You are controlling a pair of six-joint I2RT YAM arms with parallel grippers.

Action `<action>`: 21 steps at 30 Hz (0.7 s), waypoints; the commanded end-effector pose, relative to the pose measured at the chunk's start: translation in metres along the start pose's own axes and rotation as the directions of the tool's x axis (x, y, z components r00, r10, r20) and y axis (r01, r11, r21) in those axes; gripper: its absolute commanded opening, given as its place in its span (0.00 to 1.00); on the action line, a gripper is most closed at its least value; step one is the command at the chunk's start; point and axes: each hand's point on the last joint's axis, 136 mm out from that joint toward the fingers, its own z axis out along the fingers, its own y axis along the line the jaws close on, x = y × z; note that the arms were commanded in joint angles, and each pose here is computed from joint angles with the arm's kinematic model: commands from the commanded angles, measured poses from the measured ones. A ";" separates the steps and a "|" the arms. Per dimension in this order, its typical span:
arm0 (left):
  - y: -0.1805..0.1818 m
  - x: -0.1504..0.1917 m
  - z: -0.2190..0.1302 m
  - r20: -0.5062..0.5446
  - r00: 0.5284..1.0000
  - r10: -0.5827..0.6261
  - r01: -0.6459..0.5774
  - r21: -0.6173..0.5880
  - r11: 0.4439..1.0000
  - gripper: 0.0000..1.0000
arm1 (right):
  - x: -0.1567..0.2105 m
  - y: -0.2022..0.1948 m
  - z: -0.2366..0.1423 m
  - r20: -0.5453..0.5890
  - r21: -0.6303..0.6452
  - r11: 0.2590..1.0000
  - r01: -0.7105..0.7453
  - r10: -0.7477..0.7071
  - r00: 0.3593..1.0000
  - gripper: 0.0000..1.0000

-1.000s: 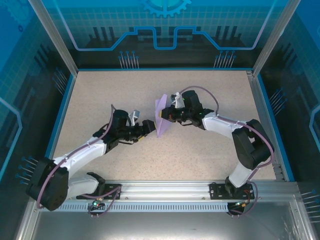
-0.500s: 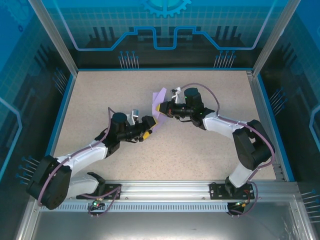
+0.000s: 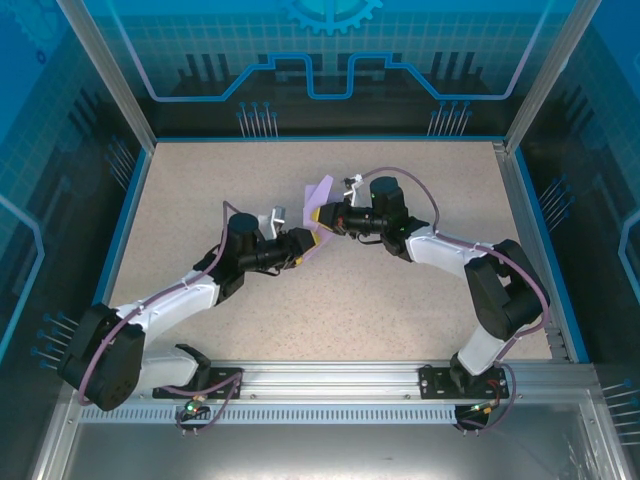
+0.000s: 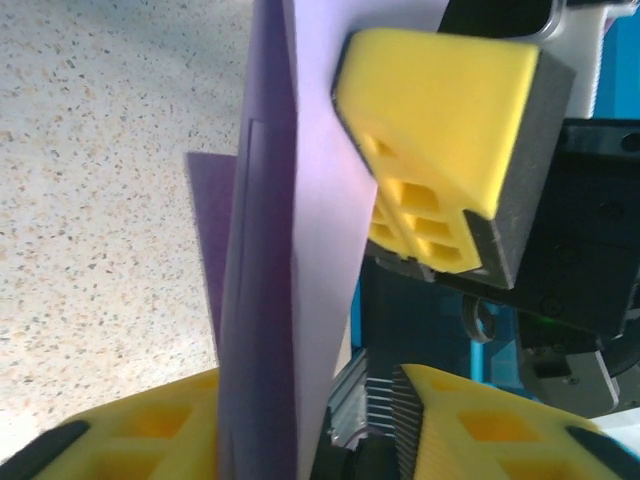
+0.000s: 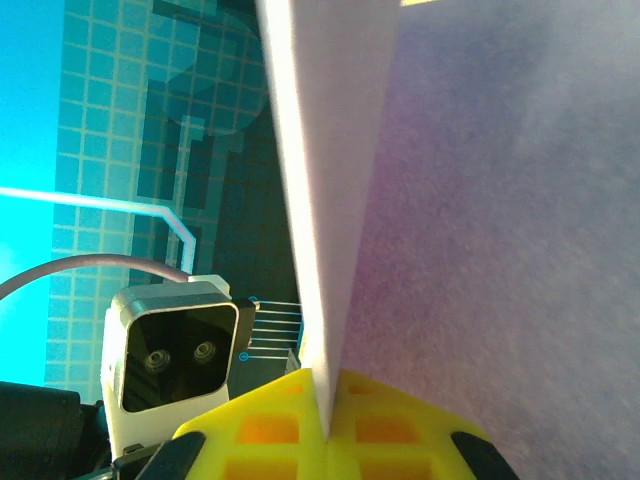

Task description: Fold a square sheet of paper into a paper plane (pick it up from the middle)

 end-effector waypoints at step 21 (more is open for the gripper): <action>0.004 0.009 -0.003 -0.077 0.990 0.116 -0.123 -0.082 0.989 0.12 | 0.000 -0.008 -0.005 -0.009 -0.012 1.000 -0.009 0.009 1.000 0.10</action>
